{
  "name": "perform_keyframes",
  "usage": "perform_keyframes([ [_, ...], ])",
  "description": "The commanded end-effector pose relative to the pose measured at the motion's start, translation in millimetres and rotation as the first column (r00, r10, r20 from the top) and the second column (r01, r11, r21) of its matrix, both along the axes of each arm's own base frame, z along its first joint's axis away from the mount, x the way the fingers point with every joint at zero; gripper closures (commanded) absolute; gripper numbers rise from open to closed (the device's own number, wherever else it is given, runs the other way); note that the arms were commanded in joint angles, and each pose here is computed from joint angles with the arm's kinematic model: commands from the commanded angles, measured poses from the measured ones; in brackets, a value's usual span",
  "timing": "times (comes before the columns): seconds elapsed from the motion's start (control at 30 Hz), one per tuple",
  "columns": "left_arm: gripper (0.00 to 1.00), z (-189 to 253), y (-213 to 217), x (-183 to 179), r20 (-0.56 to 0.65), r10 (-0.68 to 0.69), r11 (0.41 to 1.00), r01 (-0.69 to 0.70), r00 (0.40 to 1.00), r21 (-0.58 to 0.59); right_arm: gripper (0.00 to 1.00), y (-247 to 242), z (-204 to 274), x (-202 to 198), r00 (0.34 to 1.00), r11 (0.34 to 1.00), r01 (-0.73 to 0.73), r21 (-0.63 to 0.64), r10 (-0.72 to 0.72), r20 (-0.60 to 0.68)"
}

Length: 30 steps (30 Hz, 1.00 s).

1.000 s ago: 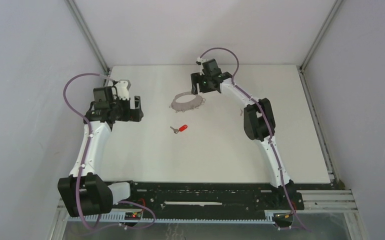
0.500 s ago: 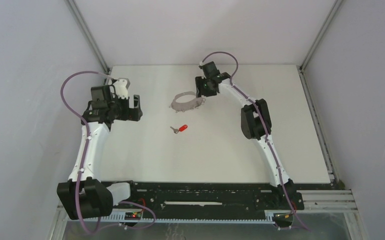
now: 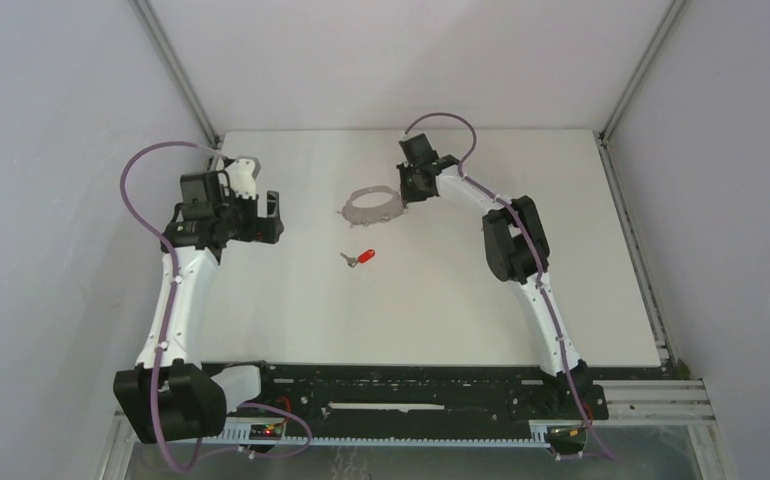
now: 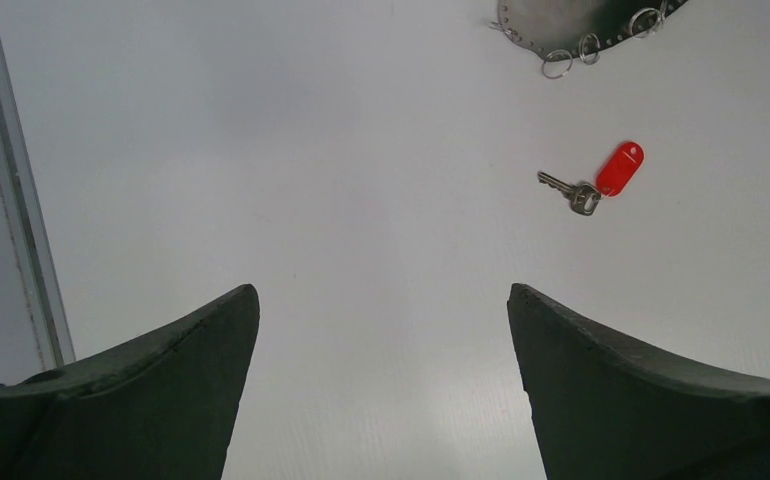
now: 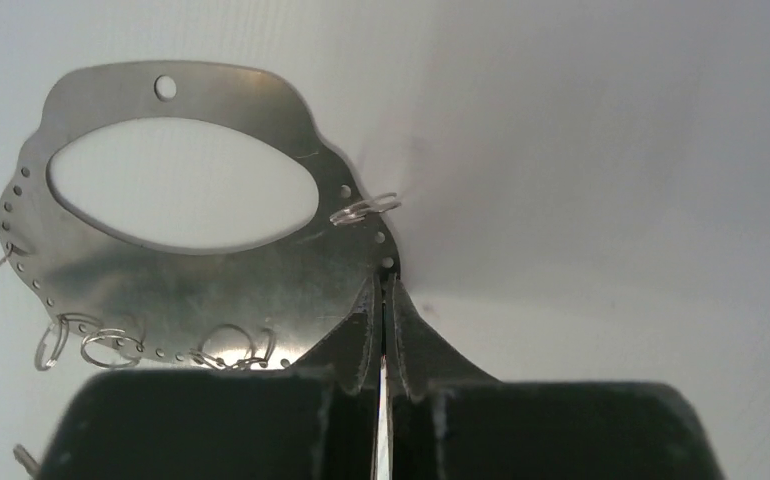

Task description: Put the keys on the keyring

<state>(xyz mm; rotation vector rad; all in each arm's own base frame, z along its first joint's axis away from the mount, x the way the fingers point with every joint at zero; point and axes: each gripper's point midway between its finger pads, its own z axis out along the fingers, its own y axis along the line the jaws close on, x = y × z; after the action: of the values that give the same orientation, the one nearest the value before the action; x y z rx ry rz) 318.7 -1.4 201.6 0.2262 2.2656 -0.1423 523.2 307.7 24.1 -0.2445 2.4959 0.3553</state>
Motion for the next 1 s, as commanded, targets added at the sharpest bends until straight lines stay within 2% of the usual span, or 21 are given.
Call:
perform_keyframes([
  [0.0, 0.01, 20, 6, -1, 0.065, -0.014, 0.998, 0.011, 0.998, 0.054, 1.00, -5, 13, -25, 1.000, 1.000, 0.008, -0.025, -0.007, 0.017],
  [0.27, 0.00, 10, 0, -14, 0.041, -0.063, 0.995, 0.059, 0.997, 0.079, 1.00, -51, -7, -96, 0.996, 0.995, 0.089, -0.055, -0.090, -0.010],
  [0.43, 0.00, 3, -11, -21, 0.016, -0.127, 0.987, 0.124, 0.992, 0.102, 1.00, -60, -19, -133, 0.993, 0.992, 0.112, -0.060, -0.115, -0.042],
  [0.5, 0.00, -1, -15, -23, -0.001, -0.148, 0.983, 0.147, 0.989, 0.106, 0.84, -60, -19, -137, 0.992, 0.991, 0.117, -0.068, -0.120, -0.042],
  [0.57, 0.00, -4, -18, -25, -0.019, -0.163, 0.981, 0.164, 0.987, 0.105, 0.61, -59, -12, -134, 0.991, 0.990, 0.126, -0.057, -0.128, -0.029],
  [0.63, 0.00, -5, -20, -26, -0.029, -0.173, 0.979, 0.175, 0.984, 0.104, 0.50, -59, 0, -129, 0.991, 0.991, 0.131, -0.036, -0.131, -0.002],
  [0.73, 0.00, -4, -20, -28, -0.029, -0.179, 0.978, 0.181, 0.984, 0.105, 0.44, -58, 19, -123, 0.991, 0.992, 0.126, -0.001, -0.126, 0.037],
  [0.97, 0.00, 1, -21, -29, -0.018, -0.187, 0.976, 0.188, 0.982, 0.109, 0.40, -45, 29, -115, 0.996, 0.996, 0.078, 0.039, -0.080, 0.050],
])
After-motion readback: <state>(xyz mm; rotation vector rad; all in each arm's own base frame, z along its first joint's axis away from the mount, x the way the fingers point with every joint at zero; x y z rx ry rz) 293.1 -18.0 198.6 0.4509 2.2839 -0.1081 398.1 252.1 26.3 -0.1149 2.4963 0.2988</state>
